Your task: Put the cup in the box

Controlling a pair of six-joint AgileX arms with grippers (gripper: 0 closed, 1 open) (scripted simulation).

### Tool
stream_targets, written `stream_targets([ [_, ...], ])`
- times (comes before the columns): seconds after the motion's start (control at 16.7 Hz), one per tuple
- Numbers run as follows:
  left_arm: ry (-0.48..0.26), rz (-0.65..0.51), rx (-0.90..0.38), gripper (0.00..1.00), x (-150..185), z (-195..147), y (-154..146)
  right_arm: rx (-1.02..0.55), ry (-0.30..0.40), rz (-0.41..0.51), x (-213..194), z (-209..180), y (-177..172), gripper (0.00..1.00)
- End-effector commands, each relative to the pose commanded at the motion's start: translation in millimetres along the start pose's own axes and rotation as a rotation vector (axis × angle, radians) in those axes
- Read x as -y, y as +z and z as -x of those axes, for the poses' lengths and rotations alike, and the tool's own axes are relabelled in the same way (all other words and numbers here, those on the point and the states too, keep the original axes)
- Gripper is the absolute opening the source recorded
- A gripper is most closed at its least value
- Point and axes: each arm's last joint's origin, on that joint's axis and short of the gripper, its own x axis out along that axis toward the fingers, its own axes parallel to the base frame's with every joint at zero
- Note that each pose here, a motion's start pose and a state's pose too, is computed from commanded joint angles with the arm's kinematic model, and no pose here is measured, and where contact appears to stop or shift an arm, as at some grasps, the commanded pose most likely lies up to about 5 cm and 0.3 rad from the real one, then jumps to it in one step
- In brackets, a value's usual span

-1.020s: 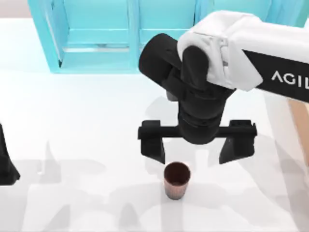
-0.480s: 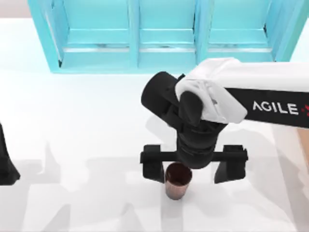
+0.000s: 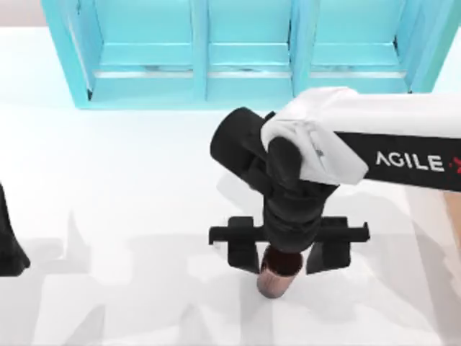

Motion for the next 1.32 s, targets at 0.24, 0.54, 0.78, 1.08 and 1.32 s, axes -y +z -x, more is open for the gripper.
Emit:
stream_targets([
  [0.24,0.0,0.0,0.0,1.0,0.0,0.0,0.0,0.0,0.0,0.0,0.0,0.0,0.0,0.17],
  [0.54,0.0,0.0,0.0,1.0,0.0,0.0,0.0,0.0,0.0,0.0,0.0,0.0,0.0,0.0],
  [0.78,0.0,0.0,0.0,1.0,0.0,0.0,0.0,0.0,0.0,0.0,0.0,0.0,0.0,0.0],
  [1.08,0.0,0.0,0.0,1.0,0.0,0.0,0.0,0.001,-0.001,-0.003,8.4,4.6,9.8,0.0],
  [1.32,0.0,0.0,0.0,1.0,0.0,0.0,0.0,0.007,-0.003,-0.001,59.2,30.1,55.0,0.0],
])
